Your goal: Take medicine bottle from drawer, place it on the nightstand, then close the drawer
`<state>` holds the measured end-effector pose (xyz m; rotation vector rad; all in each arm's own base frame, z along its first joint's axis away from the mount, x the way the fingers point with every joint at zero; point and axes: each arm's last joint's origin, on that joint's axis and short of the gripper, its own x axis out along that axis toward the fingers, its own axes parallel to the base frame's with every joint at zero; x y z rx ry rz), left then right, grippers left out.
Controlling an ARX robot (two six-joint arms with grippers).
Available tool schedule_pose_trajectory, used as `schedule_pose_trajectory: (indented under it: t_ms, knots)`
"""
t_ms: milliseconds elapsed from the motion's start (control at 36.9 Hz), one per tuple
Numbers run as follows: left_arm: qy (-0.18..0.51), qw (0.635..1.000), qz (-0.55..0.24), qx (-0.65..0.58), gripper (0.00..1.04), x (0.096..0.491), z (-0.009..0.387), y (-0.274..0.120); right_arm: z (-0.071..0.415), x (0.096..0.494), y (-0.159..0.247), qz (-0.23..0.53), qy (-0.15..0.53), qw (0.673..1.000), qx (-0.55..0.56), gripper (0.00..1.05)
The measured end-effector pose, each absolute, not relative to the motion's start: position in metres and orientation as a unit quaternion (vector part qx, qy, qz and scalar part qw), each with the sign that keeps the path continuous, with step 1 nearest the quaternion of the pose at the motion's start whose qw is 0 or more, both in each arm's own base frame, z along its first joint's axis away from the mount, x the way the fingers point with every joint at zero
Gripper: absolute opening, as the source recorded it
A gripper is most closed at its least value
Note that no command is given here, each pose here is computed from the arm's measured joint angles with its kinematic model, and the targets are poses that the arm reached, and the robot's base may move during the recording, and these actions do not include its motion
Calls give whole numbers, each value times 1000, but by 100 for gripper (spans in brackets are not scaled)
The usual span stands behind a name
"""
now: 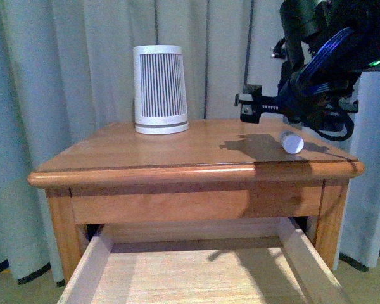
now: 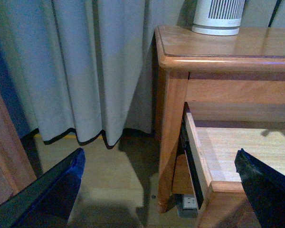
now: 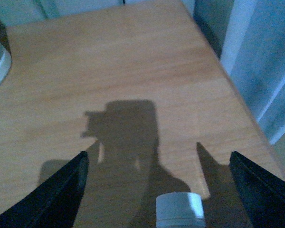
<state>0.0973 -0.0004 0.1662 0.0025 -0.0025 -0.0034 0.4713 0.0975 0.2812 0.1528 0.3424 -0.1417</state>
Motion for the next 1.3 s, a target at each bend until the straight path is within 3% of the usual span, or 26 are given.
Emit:
schedule_pose_trajectory:
  t_ms: [54,190,271,379,623,786,1030,1301]
  knots:
    - [-1,1000,-2,1,98,97,166,0,290,466,96,-69,150,983,79,99]
    - [-1,1000,-2,1,98,97,166,0,322,442,86,-76,104,988,88,98]
    - [-1,1000,-2,1,98,97,166,0,350,397,64,-103,69,987,99,98]
    - [-1,1000,-2,1,98,97,166,0,354,343,43,-114,58,985,115,98]
    - [-1,1000,-2,1,98,97,166,0,276,199,32,-79,155,974,146,98]
    - [-1,1000,-2,1,98,97,166,0,228,152,41,-50,219,965,137,98]
    - [-1,1000,-2,1,98,97,166,0,167,155,65,13,298,944,141,98]
    - [-1,1000,-2,1,98,97,166,0,120,194,85,15,304,946,113,98]
